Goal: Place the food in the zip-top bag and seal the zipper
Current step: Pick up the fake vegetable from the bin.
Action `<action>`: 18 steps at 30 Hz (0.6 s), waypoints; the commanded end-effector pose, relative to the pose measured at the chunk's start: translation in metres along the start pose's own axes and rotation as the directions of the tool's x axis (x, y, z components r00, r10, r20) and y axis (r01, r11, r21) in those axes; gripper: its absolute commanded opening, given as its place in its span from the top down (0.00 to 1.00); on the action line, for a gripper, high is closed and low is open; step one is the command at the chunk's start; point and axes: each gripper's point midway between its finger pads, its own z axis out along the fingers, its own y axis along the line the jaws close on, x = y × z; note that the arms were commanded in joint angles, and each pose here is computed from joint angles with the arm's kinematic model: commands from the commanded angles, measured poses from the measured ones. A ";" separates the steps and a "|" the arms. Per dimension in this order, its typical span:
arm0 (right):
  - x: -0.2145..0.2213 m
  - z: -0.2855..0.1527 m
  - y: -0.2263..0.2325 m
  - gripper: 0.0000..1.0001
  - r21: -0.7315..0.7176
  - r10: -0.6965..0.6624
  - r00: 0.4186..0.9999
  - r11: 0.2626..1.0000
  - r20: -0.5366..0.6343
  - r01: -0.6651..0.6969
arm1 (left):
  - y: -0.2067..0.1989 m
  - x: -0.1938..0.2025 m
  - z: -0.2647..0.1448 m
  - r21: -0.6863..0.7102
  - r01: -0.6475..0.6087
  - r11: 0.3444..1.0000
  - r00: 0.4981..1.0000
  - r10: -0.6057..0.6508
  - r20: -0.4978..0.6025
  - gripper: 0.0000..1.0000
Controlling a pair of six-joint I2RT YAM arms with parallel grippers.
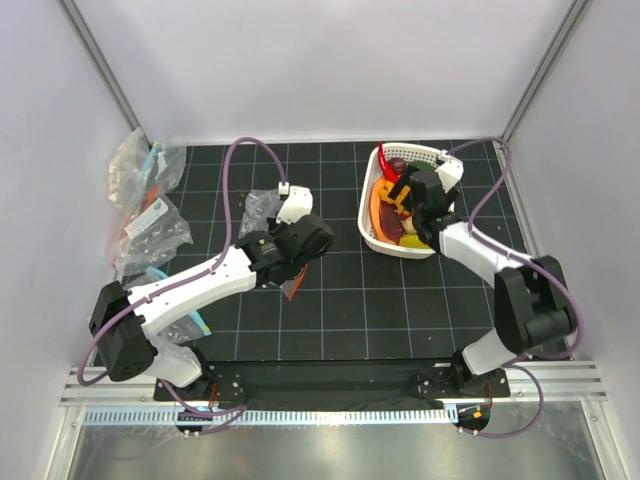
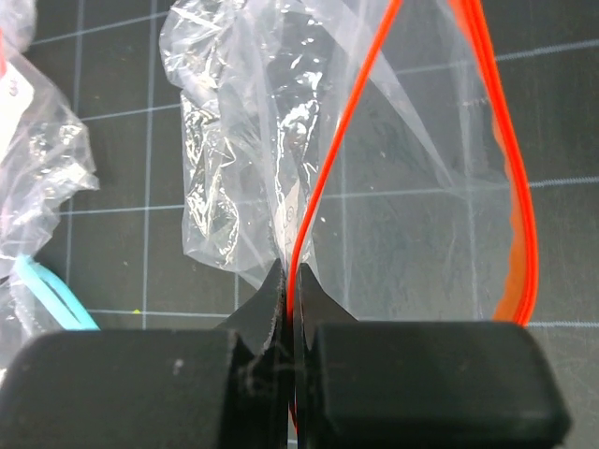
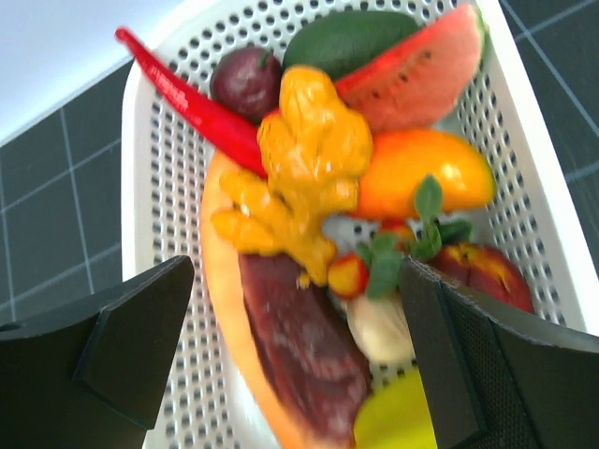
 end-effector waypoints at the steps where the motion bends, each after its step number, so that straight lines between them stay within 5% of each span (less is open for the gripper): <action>1: -0.025 0.024 0.020 0.00 -0.012 0.019 0.999 1.000 0.034 -0.019 | -0.008 -0.008 -0.003 0.037 0.010 0.999 1.000 -0.010 -0.003 1.00; 16: -0.001 0.110 -0.033 0.00 0.428 -0.148 0.989 0.895 0.021 0.125 | -0.009 -0.012 -0.012 0.107 0.056 0.993 0.998 -0.058 0.015 1.00; 18: -0.001 0.112 -0.037 0.11 0.424 -0.134 0.991 0.899 0.029 0.109 | -0.011 -0.012 -0.011 0.113 0.057 0.992 0.998 -0.058 0.012 1.00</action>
